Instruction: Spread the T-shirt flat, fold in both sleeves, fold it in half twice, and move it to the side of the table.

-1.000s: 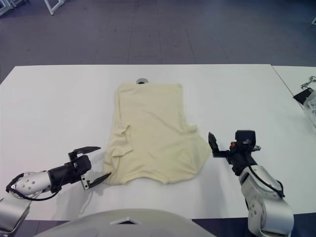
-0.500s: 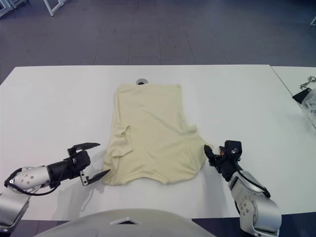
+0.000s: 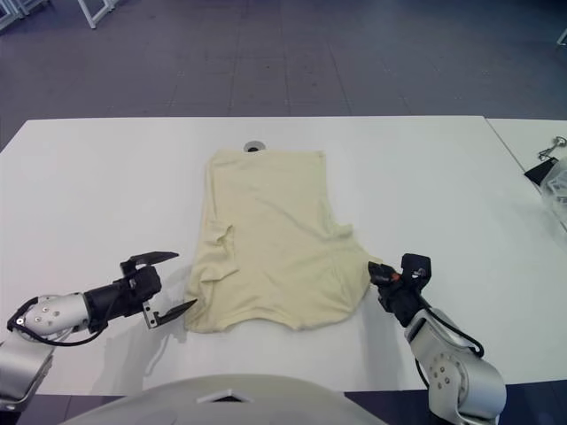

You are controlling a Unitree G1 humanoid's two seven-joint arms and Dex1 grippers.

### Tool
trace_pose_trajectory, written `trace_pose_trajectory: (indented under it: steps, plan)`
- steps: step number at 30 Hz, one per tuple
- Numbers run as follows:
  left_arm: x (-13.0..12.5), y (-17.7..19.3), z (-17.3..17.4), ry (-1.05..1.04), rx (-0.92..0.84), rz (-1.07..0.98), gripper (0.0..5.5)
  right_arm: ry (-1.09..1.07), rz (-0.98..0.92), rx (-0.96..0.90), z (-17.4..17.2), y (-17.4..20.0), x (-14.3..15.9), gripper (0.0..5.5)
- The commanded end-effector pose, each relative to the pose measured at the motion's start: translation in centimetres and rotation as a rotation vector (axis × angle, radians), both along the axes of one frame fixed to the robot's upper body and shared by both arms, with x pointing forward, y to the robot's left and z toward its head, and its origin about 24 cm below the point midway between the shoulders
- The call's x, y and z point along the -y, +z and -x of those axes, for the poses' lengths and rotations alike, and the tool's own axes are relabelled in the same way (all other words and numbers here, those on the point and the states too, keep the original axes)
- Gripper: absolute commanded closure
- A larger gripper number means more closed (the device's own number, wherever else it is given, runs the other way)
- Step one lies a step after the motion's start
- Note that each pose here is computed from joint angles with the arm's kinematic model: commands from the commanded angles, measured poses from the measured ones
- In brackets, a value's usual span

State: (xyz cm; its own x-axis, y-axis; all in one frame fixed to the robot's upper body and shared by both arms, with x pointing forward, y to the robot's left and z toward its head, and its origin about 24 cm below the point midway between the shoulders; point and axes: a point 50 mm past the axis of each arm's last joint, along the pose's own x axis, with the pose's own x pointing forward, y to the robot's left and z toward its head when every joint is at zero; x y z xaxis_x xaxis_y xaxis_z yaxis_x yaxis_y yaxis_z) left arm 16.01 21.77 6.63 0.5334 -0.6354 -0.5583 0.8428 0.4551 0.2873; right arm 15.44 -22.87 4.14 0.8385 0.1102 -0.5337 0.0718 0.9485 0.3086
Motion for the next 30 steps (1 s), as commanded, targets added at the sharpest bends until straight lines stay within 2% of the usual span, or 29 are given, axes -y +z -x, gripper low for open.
trace_pose_trajectory:
  steps: [1, 3, 10, 18, 26, 30]
  plan:
    - [-0.2, -0.1, -0.3, 0.011, 0.008, -0.007, 0.10, -0.006, -0.011, 0.025, -0.4, 0.5, -0.2, 5.28]
    - [-0.2, -0.1, -0.4, 0.012, 0.009, -0.006, 0.10, 0.011, -0.003, 0.056, -0.7, 1.2, -0.6, 5.48]
    - [0.0, 0.0, -0.6, 0.009, 0.015, -0.004, 0.10, 0.208, -0.046, 0.130, -1.3, 4.3, -4.1, 5.48]
    - [0.2, 0.0, -1.2, -0.006, 0.022, -0.006, 0.10, 0.447, -0.018, -0.013, -0.9, 3.6, -7.2, 5.48]
    - [0.5, -0.1, -1.6, -0.017, 0.028, -0.004, 0.10, 0.602, -0.028, -0.038, -1.4, 3.1, -9.4, 5.48]
    - [0.6, -0.1, -1.7, -0.018, 0.029, -0.003, 0.10, 0.648, -0.003, -0.056, -1.1, 3.1, -9.5, 4.84]
